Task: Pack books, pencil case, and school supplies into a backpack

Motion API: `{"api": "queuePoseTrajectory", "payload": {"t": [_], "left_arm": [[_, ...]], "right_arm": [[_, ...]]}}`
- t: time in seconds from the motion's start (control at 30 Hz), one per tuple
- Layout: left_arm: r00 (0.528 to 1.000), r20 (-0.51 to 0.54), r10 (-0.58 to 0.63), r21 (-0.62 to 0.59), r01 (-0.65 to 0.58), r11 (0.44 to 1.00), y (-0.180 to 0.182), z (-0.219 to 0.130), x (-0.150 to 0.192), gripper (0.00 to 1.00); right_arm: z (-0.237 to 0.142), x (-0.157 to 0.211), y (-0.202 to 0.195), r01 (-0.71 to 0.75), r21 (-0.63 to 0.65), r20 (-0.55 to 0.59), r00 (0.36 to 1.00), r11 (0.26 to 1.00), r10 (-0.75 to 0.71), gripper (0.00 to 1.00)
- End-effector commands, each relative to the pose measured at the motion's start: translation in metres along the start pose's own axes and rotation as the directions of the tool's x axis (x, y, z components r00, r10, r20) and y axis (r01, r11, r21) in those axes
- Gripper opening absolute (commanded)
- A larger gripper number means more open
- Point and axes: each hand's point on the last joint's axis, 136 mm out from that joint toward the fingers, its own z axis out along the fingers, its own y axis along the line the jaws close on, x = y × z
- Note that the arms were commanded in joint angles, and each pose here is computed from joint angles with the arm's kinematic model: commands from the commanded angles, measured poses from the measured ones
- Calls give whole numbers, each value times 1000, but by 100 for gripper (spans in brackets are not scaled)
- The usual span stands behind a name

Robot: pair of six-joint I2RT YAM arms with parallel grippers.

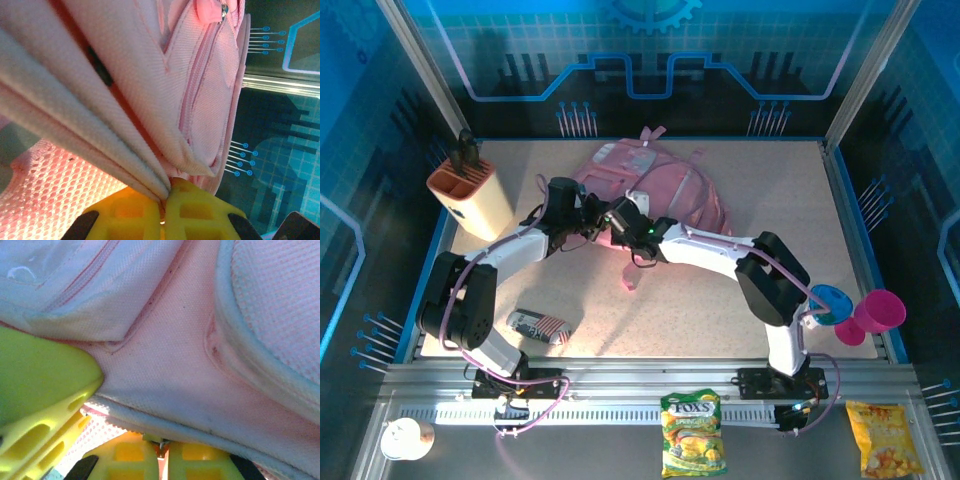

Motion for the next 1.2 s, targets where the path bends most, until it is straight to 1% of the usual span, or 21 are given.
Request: {"api": "queuePoseTrajectory", "payload": {"t": [0.0, 0.17, 0.27, 0.4, 0.5, 0.6, 0.7, 0.87, 1.03, 1.17], "left_arm": [[997, -43, 59, 36, -57, 998, -17, -9, 5, 0], [998, -30, 53, 29, -53, 998, -12, -11, -2, 0], [998, -22, 58, 28, -57, 998, -12, -13, -6, 0], [997, -17, 69, 28, -68, 997, -15, -15, -8, 0], [997, -19, 69, 25, -69, 997, -14, -16, -8, 0], [997, -25, 70, 28, -69, 997, -14, -15, -7, 0], [997, -25, 71, 33, -70, 997, -15, -15, -7, 0], [997, -26, 73, 33, -73, 997, -16, -16, -7, 0], [997, -27, 74, 32, -73, 997, -15, -16, -6, 0], [997, -26, 75, 32, -74, 997, -15, -16, -6, 0]], "right_arm": [[-20, -21, -18, -21, 7, 66, 998, 1000, 21, 9], [-35, -6, -39, 4, 23, 35, 999, 1000, -5, 8], [-37, 5, -61, 16, 80, 34, 999, 997, -19, 8], [-36, 20, -100, 13, 190, 25, 1000, 982, -18, 8], [-34, 27, -118, -11, 217, 0, 1000, 976, 11, 8], [-31, 26, -114, 14, 178, -17, 1000, 984, -11, 11], [-28, 23, -100, 51, 122, -29, 998, 991, -47, 17], [-22, 22, -92, 71, 81, -47, 997, 994, -67, 23], [-20, 20, -91, 76, 85, -53, 996, 993, -72, 24], [-21, 21, -100, 77, 138, -60, 996, 987, -69, 22]]}}
